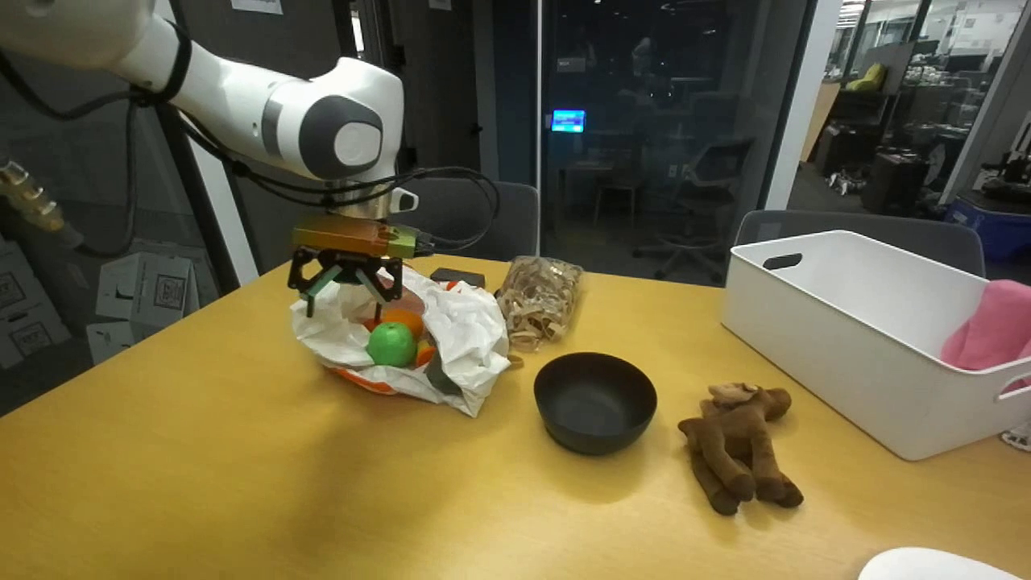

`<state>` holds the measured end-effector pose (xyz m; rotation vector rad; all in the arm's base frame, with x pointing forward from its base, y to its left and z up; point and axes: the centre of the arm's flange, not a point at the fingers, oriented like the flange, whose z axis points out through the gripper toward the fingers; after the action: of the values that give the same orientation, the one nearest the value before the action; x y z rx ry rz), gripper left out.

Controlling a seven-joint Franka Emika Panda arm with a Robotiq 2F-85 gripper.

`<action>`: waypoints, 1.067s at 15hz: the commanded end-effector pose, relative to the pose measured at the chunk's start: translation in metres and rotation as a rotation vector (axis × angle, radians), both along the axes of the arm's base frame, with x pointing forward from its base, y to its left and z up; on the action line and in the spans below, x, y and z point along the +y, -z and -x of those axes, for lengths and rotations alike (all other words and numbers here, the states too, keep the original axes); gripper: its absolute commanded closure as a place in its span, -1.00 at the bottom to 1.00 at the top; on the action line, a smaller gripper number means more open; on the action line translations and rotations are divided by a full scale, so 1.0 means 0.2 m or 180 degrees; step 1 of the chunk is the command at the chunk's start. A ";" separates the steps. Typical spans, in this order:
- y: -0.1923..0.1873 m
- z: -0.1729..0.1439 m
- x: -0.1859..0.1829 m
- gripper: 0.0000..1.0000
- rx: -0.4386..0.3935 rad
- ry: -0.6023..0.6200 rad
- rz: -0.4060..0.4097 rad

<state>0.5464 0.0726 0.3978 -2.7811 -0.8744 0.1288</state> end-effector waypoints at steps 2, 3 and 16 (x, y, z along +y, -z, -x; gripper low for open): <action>0.05 -0.06 0.29 -1.00 -0.0533 -0.0600 -0.0066; 0.09 -0.10 0.30 -1.00 -0.0655 -0.0686 -0.0054; 0.14 -0.18 0.21 0.60 -0.0806 -0.0772 -0.0526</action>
<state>0.5800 0.1186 0.3548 -2.6377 -1.2583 -0.2201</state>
